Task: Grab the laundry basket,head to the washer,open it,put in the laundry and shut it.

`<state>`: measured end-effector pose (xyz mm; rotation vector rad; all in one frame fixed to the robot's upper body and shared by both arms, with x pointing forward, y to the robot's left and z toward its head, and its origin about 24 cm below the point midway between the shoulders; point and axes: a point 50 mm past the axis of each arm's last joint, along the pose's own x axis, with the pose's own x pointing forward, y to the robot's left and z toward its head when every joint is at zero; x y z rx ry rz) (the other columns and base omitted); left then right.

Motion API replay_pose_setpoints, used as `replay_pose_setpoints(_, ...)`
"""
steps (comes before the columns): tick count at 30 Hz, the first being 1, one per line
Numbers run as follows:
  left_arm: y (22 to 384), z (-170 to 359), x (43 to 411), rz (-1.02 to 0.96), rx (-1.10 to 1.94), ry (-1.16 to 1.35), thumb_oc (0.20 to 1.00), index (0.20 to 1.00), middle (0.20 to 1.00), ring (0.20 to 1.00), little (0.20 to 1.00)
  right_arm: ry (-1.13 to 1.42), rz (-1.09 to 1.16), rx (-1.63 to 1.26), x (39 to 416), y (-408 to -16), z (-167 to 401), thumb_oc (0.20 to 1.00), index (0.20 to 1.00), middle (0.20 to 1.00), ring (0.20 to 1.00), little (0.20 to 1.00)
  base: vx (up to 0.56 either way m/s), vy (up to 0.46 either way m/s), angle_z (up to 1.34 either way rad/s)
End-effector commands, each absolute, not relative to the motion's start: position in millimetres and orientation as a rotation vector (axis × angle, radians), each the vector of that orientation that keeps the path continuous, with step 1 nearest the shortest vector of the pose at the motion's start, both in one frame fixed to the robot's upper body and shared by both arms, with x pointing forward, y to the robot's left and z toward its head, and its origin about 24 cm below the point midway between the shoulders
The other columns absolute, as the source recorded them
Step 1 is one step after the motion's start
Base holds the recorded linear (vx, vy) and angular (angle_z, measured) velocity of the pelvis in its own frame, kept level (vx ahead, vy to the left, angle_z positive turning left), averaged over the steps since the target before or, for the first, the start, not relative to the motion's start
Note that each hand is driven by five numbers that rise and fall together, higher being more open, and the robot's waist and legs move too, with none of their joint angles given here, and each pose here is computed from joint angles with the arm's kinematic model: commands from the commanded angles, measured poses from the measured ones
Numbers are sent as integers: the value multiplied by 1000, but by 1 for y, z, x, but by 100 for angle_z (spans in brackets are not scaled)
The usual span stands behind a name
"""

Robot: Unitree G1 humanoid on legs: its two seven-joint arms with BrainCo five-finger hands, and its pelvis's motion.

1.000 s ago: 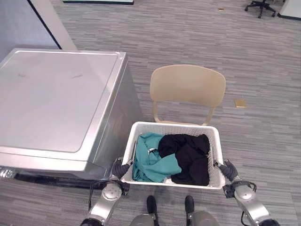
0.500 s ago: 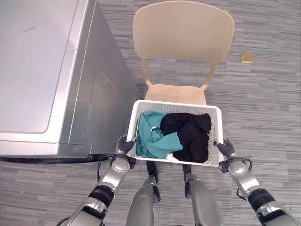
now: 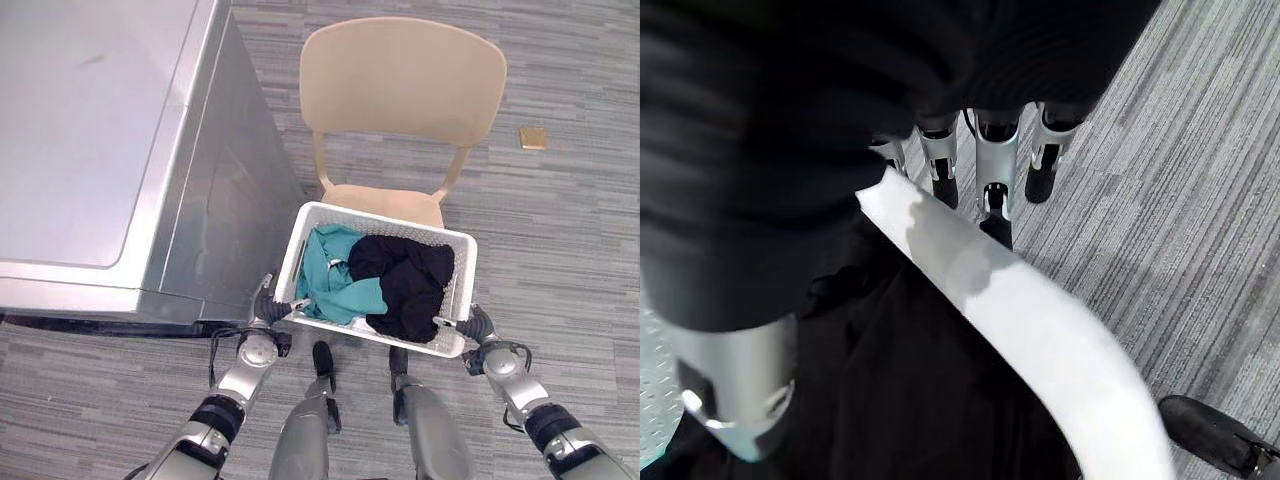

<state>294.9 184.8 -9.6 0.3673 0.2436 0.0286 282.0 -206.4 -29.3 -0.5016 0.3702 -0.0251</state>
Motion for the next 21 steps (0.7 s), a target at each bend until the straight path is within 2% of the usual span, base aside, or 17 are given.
replay_pose_setpoints(1, 169, 14, 306, -5, 264, 110, 1000, 1000, 1000, 1000, 1000, 226, 38, -427, 295, -183, -8, 1000, 1000, 1000, 1000, 1000, -10, -41, -1)
replay_pose_setpoints(8, 174, 20, 309, 2, 284, 85, 1000, 1000, 1000, 1000, 1000, 187, -15, -423, 302, -193, 4, 1000, 1000, 1000, 1000, 1000, -2, -4, 2)
replay_pose_setpoints(14, 196, 7, 283, 49, 216, 129, 1000, 1000, 1000, 1000, 1000, 199, -65, -387, 282, -217, 1, 1000, 1000, 1000, 1000, 1000, 26, -8, 6)
replay_pose_setpoints(21, 230, -18, 236, 48, 238, 261, 1000, 1000, 1000, 1000, 1000, 277, -40, -411, 243, -248, -12, 1000, 1000, 1000, 1000, 1000, 42, -21, 6)
